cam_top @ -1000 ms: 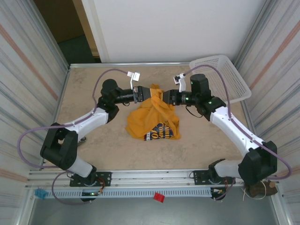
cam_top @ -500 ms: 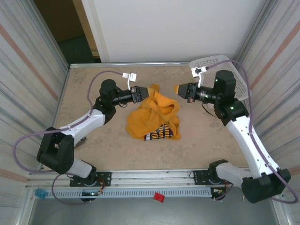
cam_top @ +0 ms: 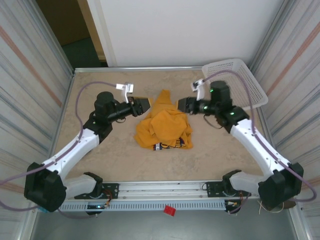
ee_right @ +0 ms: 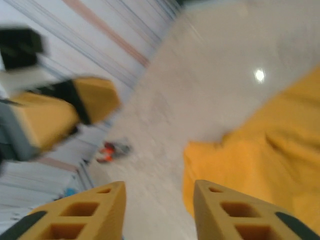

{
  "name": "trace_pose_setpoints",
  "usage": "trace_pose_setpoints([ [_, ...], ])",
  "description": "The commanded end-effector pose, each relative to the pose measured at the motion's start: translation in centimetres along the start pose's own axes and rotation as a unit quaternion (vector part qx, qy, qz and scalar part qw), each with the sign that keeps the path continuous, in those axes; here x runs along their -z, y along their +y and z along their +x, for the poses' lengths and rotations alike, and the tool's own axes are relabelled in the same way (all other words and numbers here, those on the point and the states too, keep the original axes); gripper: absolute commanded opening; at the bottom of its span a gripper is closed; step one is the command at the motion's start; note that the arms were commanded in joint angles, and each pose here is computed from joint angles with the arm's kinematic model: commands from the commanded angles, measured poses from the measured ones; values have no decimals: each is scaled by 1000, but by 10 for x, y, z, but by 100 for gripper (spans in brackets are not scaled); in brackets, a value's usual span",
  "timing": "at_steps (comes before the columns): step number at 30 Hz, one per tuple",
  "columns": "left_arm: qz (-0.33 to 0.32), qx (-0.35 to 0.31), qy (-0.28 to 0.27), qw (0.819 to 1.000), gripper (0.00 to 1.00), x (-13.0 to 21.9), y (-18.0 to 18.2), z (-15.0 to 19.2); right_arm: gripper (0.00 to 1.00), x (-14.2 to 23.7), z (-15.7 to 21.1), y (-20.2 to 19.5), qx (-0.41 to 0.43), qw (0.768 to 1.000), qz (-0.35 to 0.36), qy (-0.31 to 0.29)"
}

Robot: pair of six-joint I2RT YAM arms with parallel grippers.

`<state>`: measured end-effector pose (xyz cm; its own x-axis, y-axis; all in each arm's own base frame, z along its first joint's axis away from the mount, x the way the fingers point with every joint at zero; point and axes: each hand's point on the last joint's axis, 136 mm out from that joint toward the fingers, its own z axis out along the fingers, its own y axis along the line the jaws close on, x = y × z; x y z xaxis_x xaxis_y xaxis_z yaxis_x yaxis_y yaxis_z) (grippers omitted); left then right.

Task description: Fold the inside-out t-shirt

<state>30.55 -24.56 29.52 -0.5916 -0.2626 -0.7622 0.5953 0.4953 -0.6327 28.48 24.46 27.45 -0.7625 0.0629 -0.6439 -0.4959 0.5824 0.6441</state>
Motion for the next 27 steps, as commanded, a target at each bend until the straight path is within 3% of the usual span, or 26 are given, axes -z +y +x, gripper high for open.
trace_pose_setpoints([
  [1,-121,19,0,992,61,23,43,21,45,-27,65,-44,-9,991,114,73],
  [6,-231,64,-29,970,65,58,82,29,54,-75,116,-54,11,975,170,144],
  [12,-250,88,-15,964,65,65,90,39,54,-124,129,-67,27,959,213,184],
  [14,-251,86,-1,964,65,65,91,45,45,-135,129,-77,26,952,238,191],
  [15,-253,86,6,964,65,66,92,48,34,-138,127,-80,28,950,243,192],
  [17,-251,78,21,965,65,66,92,55,0,-141,127,-83,31,948,248,199],
  [27,-210,0,147,967,65,50,87,117,0,-80,80,-48,2,976,165,141],
])
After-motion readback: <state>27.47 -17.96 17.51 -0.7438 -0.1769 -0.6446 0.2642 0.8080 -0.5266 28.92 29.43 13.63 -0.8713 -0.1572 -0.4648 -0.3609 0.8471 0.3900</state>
